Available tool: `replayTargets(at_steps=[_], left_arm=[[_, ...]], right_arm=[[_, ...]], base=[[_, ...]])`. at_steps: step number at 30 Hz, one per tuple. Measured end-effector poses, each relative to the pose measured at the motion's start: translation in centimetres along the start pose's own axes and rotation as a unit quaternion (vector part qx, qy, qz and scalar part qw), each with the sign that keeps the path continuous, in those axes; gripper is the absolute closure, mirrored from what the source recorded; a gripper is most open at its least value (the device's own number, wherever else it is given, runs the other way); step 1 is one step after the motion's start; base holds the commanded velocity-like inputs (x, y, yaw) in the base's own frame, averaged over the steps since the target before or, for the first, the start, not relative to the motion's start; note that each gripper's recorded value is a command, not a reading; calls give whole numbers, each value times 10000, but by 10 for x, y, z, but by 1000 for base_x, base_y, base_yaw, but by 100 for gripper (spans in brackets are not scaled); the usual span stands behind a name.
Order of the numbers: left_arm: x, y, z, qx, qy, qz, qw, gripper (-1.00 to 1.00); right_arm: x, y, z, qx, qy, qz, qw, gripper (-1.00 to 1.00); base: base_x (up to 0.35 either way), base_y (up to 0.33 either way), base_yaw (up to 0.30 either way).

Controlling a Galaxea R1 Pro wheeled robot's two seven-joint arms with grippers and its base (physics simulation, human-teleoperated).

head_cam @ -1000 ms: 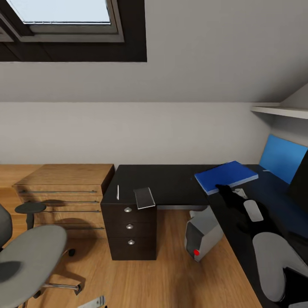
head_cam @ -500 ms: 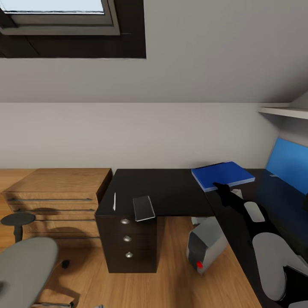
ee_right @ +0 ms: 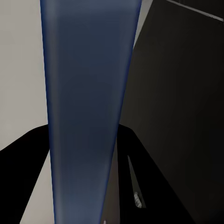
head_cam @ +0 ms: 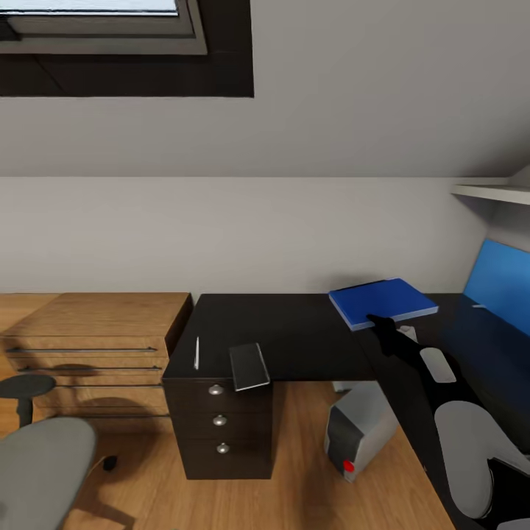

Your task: In the bedroom, organize the workspace by keeping the computer under the desk, ensuring the monitor is on the desk, placing the keyboard on the desk next to the monitor, placing the mouse on the desk next to the keyboard, moving the folder from the swivel chair onto the desk next to the mouse, stacking the notebook on top of the folder with the pen on top of the notebook, and positioning the swivel chair next to the desk.

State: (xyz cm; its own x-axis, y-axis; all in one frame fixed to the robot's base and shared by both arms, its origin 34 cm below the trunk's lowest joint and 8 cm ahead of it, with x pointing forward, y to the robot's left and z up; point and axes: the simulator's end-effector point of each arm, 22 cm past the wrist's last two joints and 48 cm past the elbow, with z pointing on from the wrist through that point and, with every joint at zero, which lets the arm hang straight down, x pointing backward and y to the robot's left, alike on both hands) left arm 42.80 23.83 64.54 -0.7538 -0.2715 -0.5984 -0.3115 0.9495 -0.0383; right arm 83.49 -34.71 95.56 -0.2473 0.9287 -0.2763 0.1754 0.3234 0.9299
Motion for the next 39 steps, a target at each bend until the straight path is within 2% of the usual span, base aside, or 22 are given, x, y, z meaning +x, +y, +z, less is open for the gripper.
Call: replayTargets(at_steps=[7,18,32,39], left_arm=[[0,-1,0,5,4,-1,10000,-100],[11,-7,-1,62,97,109,9999,-100],[12,-7,0,60,113,116,9999,-100],[13,-7,0,60,119,114,9998,-100]], right_arm=[[0,-2,0,14,-2,3,10000,100],[2,-5,1,37,11,10,10000,100],[3,-4,1,21,22,25,10000,100],[3,-5,1,30,25,23,10000,100]], base=[[0,270,-174],[0,24,-235],[9,0,-18],[240,0,-66]])
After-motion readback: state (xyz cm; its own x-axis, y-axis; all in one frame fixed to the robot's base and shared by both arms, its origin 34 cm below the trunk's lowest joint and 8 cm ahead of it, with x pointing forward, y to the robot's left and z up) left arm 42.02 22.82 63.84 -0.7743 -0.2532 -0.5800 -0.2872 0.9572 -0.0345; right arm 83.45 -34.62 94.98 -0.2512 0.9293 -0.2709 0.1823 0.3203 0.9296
